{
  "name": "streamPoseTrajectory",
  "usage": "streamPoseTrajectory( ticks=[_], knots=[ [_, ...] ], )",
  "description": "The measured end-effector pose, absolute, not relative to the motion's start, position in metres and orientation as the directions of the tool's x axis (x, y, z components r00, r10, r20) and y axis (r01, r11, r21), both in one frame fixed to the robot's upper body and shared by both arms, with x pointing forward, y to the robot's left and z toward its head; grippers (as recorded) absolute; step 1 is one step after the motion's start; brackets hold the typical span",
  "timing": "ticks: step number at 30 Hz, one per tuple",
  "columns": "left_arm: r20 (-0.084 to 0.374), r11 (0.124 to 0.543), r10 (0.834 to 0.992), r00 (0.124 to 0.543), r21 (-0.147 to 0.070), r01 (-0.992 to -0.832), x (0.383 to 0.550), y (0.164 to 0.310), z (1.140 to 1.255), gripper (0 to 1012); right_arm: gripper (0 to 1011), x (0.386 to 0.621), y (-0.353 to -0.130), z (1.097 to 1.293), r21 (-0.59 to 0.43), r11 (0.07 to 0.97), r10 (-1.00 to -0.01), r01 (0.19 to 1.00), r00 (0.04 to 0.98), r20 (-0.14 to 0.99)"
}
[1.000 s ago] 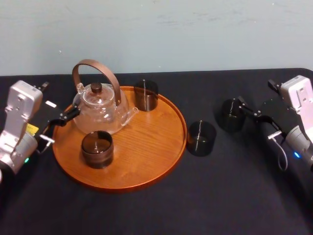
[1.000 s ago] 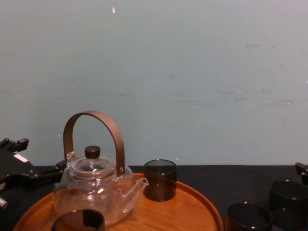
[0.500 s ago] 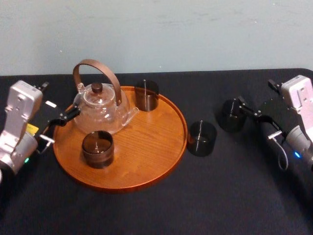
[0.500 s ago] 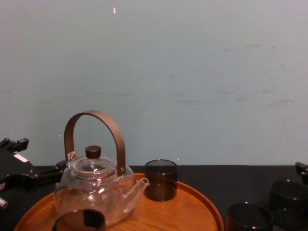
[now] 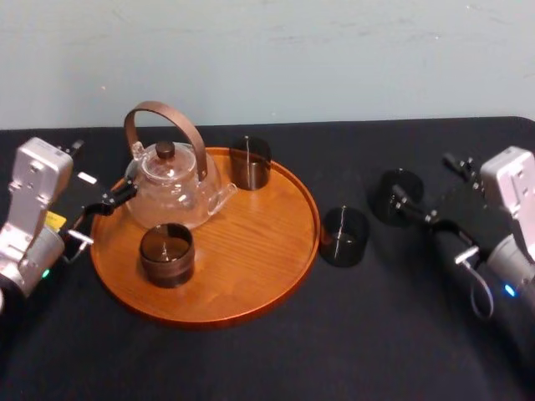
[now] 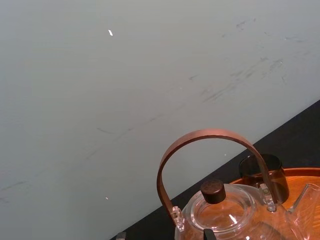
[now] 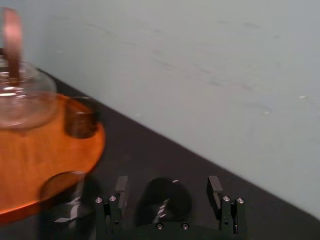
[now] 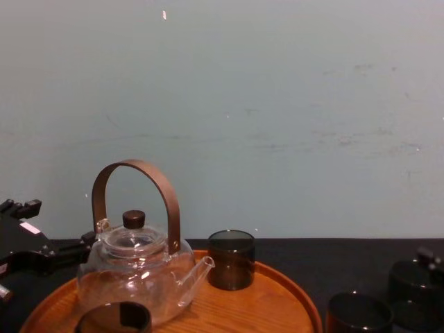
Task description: Pick up the glass from the table and place it on the tray.
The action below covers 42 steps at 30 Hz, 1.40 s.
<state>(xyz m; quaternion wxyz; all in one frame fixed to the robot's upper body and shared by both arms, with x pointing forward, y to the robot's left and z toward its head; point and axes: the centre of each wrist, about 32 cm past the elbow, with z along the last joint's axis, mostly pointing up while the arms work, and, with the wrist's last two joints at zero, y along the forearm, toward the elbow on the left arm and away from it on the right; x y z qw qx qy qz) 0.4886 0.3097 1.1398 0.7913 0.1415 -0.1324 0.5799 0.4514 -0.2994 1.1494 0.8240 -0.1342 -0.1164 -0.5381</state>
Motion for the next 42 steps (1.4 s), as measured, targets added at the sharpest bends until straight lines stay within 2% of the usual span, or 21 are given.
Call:
streamPoseTrajectory(
  ticks=[11, 19, 30, 42],
  knots=[
    [0.374, 0.287, 0.88, 0.292, 0.07, -0.955, 0.489, 0.31, 1.14, 1001, 1002, 0.427, -0.292, 1.144, -0.146, 0.45, -0.836, 0.881, 0.474, 0.277],
    [0.374, 0.287, 0.88, 0.292, 0.07, -0.955, 0.489, 0.31, 1.14, 1002, 1002, 0.422, -0.285, 1.138, -0.178, 0.51, -0.821, 0.842, 0.538, 0.193],
    [0.374, 0.287, 0.88, 0.292, 0.07, -0.955, 0.489, 0.31, 1.14, 1001, 1002, 0.433, -0.282, 1.13, -0.236, 0.526, -0.822, 0.817, 0.56, 0.104],
    [0.374, 0.287, 0.88, 0.292, 0.07, -0.955, 0.489, 0.31, 1.14, 1001, 1002, 0.449, -0.274, 1.136, -0.313, 0.518, -0.819, 0.796, 0.567, 0.085]
  ],
)
